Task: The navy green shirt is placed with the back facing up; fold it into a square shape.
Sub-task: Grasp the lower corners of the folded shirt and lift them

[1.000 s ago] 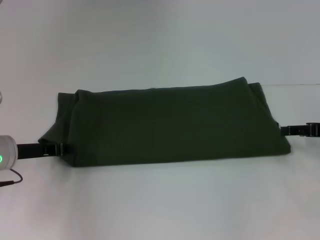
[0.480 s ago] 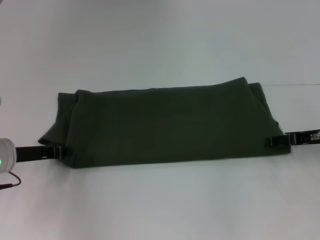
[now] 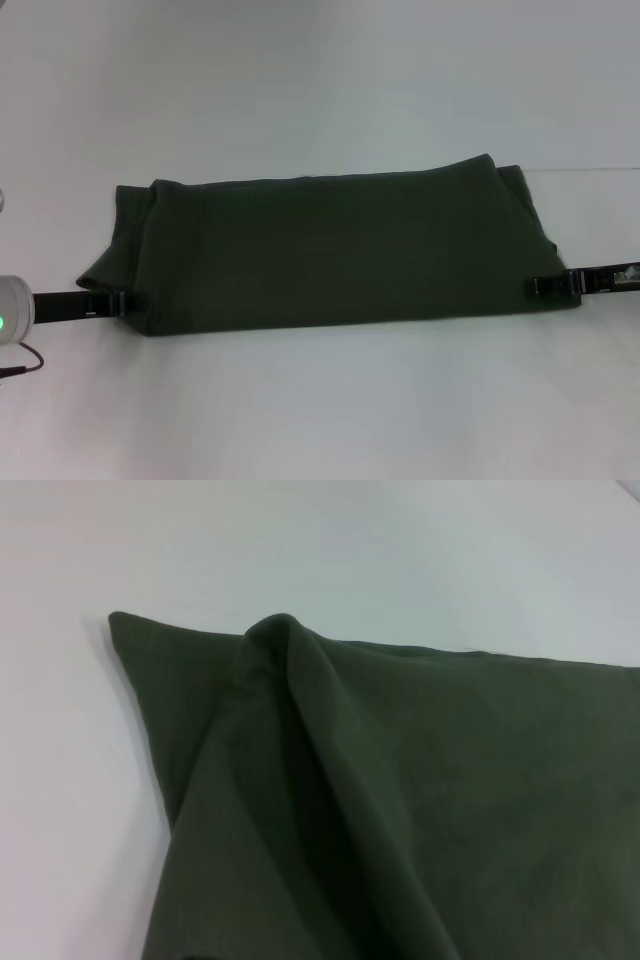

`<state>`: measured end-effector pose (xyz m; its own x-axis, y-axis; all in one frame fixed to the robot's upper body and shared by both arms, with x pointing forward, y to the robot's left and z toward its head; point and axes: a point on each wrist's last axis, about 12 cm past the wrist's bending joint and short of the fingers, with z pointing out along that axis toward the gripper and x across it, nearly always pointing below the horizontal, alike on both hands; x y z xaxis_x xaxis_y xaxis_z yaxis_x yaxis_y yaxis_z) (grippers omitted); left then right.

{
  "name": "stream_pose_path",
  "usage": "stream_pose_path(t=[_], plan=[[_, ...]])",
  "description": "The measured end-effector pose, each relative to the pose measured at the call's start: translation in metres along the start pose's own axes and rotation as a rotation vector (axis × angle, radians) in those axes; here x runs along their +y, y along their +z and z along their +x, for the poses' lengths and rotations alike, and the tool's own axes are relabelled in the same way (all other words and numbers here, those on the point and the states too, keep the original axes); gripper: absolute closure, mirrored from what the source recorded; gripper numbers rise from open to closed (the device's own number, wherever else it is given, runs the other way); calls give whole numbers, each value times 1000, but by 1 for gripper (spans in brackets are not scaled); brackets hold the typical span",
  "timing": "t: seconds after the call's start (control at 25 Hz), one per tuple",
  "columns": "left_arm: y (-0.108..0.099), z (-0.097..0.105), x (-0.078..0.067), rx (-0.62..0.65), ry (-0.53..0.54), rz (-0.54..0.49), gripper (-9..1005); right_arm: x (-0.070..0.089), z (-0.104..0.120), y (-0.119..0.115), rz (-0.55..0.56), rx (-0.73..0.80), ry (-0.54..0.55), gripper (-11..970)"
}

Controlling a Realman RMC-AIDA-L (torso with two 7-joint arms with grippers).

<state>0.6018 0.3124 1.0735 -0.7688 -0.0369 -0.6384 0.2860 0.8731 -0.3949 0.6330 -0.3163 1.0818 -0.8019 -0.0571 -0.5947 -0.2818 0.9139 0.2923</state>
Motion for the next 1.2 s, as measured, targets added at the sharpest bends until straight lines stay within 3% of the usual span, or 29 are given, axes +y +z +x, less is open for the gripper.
stream_pose_path(t=[0.32, 0.52, 0.96, 1.2], plan=[[0, -1, -1, -7, -4, 3, 994, -1, 6, -1, -10, 14, 17, 235], [0, -2, 0, -8, -3, 3, 994, -1, 5, -1, -7, 13, 8, 481], [0, -4, 0, -10, -9, 2, 993, -2, 5, -3, -17, 17, -6, 923], [-7, -6, 1, 3, -20, 36, 993, -4, 8, -15, -76, 12, -9, 939]])
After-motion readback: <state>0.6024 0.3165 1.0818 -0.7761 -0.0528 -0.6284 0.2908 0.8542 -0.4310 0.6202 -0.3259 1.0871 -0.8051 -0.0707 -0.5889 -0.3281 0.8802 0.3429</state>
